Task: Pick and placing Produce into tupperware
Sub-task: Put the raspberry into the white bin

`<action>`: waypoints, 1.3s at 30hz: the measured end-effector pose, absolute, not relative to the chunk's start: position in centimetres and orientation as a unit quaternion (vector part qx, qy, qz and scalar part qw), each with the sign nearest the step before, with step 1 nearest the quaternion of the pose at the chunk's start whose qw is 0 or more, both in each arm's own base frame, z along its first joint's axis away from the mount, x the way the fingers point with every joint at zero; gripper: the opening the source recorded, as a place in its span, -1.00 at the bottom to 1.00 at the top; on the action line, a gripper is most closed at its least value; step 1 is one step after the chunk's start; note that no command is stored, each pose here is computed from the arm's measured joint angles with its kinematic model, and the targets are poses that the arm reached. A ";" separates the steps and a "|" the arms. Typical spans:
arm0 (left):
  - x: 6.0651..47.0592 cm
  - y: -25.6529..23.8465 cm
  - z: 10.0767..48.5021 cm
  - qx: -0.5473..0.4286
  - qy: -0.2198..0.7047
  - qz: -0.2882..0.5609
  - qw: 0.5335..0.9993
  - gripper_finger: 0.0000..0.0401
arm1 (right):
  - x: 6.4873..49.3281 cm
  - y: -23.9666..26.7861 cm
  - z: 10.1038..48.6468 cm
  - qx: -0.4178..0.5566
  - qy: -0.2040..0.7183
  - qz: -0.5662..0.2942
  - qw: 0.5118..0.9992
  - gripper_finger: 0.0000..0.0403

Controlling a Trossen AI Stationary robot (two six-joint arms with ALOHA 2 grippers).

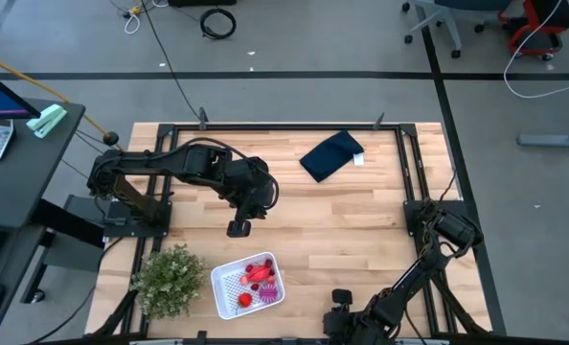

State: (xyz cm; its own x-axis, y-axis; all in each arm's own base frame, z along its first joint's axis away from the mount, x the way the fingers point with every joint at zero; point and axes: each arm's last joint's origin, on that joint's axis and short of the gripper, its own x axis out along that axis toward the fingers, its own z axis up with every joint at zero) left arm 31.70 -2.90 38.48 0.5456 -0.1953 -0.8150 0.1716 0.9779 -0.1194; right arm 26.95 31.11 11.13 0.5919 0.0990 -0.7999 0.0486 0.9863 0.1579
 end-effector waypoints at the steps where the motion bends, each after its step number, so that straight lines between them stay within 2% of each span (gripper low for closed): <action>1: 31.7 -2.9 38.5 -0.013 0.465 -0.104 0.879 -0.71 | 27.0 31.0 11.2 0.077 0.447 0.011 0.891 -0.42; 6: 31.7 -2.9 38.5 -0.013 0.465 -0.104 0.879 -0.72 | 28.2 29.4 11.9 0.034 0.420 -0.018 0.907 -0.36; 13: 31.7 -2.9 38.5 -0.012 0.465 -0.105 0.879 -0.74 | 31.1 26.2 14.8 -0.029 0.380 -0.032 0.924 -0.38; 18: 31.7 -2.9 38.5 -0.012 0.465 -0.105 0.879 -0.71 | 33.3 22.6 17.5 -0.067 0.339 -0.085 0.934 -0.37; 24: 31.7 -2.9 38.5 -0.012 0.465 -0.104 0.879 -0.71 | 35.6 17.5 20.6 -0.026 0.285 -0.181 0.941 -0.36; 26: 31.7 -2.9 38.5 -0.012 0.464 -0.104 0.879 -0.73 | 36.8 16.3 20.9 0.026 0.275 -0.166 0.947 -0.36; 30: 31.7 -2.9 38.5 -0.012 0.464 -0.104 0.880 -0.74 | 39.1 15.2 20.9 0.112 0.243 -0.082 0.960 -0.36; 39: 31.7 -2.8 38.5 0.036 0.460 -0.128 0.878 -0.72 | 39.9 17.2 16.7 0.098 0.280 -0.020 0.955 -0.36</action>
